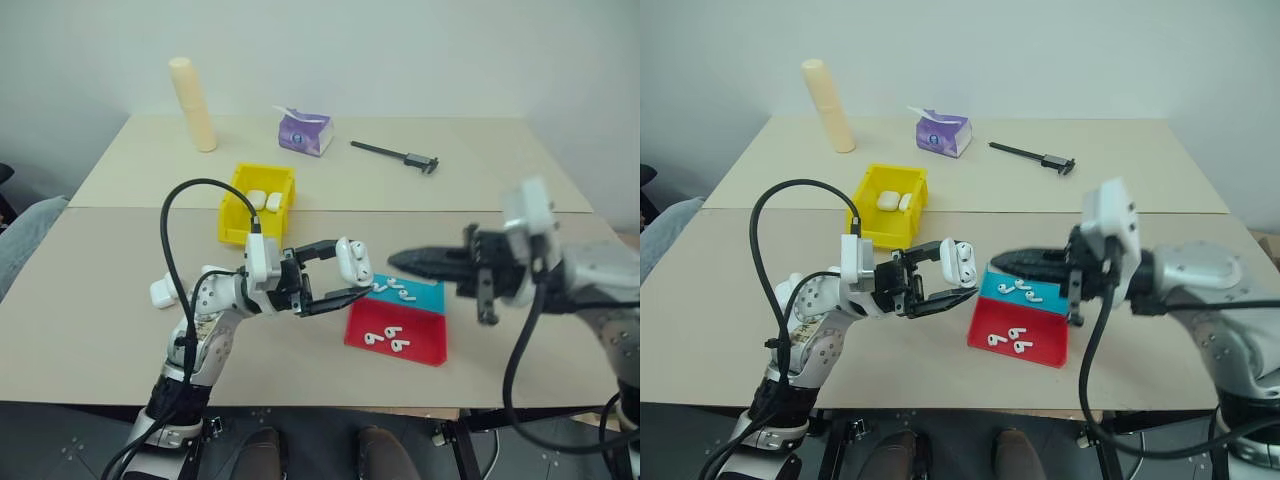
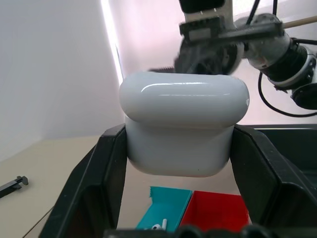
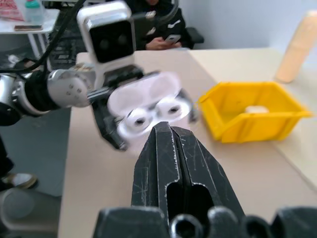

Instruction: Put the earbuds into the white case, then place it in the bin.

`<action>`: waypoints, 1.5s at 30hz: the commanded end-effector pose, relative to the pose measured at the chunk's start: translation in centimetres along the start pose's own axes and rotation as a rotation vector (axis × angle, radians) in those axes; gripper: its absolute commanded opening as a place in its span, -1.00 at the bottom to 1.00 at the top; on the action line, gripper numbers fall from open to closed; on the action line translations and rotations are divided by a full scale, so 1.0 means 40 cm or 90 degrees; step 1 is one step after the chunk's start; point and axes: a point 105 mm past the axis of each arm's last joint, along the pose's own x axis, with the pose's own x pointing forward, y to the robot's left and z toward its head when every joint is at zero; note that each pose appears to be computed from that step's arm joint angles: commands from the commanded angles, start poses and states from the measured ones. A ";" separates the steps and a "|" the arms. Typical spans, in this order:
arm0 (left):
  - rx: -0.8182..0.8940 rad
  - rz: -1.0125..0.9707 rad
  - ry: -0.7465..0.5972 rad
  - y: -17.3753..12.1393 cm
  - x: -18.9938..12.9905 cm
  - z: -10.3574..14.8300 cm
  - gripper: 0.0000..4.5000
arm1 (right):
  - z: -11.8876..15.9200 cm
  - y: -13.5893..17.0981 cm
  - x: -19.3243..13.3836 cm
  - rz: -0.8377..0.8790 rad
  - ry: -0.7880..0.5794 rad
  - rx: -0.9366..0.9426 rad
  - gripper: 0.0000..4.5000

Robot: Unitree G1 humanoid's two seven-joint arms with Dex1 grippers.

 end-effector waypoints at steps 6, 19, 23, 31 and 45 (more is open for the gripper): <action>0.003 -0.053 0.025 -0.001 0.023 0.002 0.25 | 0.098 -0.004 0.077 0.095 0.013 -0.064 -0.99; 0.025 -0.056 0.031 0.007 0.045 0.007 0.25 | 0.040 0.010 0.150 0.167 0.117 -0.155 -0.99; 0.028 -0.051 0.027 0.008 0.045 0.009 0.25 | 0.019 0.005 0.150 0.162 0.143 -0.185 -0.99; 0.034 -0.042 0.027 0.010 0.039 0.013 0.25 | -0.027 -0.011 0.116 0.148 0.216 -0.233 -0.99; 0.078 0.107 -0.020 0.068 0.006 0.061 0.25 | 0.116 -0.067 0.043 -0.011 0.001 -0.191 -0.99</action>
